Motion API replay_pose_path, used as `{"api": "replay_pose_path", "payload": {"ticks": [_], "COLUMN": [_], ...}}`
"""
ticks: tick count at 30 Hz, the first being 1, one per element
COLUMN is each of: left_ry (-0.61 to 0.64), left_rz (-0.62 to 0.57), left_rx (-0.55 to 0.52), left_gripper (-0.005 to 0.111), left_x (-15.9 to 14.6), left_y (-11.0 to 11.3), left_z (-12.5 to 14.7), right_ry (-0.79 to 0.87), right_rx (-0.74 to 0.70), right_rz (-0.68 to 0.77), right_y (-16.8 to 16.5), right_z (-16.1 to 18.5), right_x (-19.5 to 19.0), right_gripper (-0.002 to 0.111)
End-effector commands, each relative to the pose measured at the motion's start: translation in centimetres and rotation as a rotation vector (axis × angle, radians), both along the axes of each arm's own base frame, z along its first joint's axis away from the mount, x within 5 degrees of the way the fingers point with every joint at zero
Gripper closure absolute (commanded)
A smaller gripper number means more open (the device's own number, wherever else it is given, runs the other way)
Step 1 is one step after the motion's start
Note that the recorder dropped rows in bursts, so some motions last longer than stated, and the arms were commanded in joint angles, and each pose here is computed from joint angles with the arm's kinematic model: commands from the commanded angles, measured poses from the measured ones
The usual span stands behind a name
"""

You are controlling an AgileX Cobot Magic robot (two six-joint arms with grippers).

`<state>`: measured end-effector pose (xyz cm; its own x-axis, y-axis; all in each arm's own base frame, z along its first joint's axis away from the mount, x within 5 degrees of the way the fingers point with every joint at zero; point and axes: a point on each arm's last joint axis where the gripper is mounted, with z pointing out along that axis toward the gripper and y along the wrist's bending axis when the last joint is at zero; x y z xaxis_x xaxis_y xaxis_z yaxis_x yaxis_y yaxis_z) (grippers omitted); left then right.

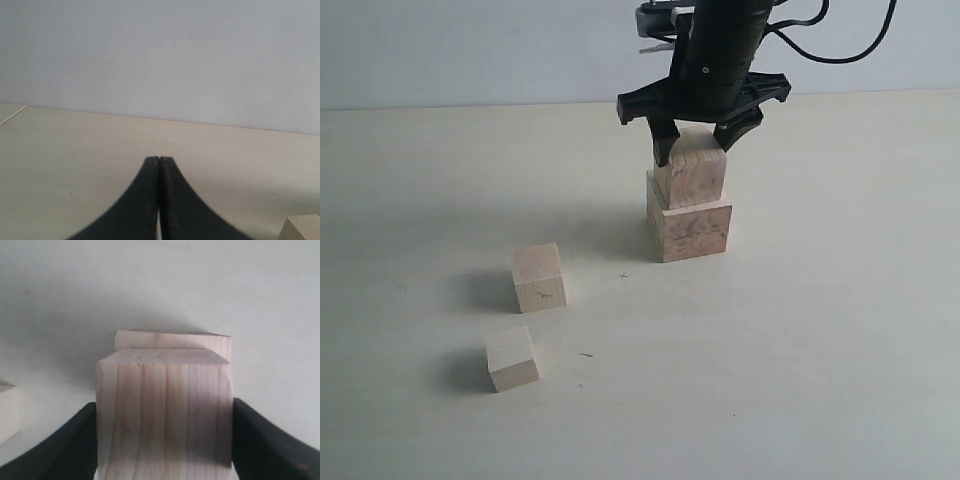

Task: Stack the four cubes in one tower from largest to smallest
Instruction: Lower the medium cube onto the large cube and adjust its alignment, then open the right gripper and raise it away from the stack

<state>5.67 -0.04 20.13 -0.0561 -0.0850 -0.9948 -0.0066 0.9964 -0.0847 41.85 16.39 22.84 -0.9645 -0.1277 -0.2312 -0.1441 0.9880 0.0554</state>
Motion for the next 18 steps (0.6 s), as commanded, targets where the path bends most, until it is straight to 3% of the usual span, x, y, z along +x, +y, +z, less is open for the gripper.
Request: {"api": "replay_pose_path", "payload": {"ticks": [1, 8, 11, 15, 18], "left_ry": [-0.004, -0.004, -0.004, -0.004, -0.004], "left_rz": [-0.007, -0.007, -0.007, -0.007, -0.007], "left_rx": [-0.008, -0.005, -0.005, -0.005, -0.006], "left_gripper": [0.107, 0.107, 0.107, 0.107, 0.107], "left_x": [-0.04, -0.04, -0.04, -0.04, -0.04], "left_y": [-0.04, -0.04, -0.04, -0.04, -0.04], "left_z": [-0.08, -0.08, -0.08, -0.08, -0.08], "right_ry": [-0.012, -0.012, -0.021, -0.024, -0.024], "right_rx": [0.004, 0.003, 0.013, 0.026, 0.026], "right_rz": [0.000, 0.002, 0.015, 0.012, 0.012], "right_y": [-0.12, -0.12, -0.01, 0.11, 0.11], "right_z": [0.14, 0.12, 0.15, 0.17, 0.17], "right_x": [0.16, 0.16, 0.23, 0.25, 0.25], "right_gripper": [0.086, 0.082, 0.072, 0.045, 0.038]}}
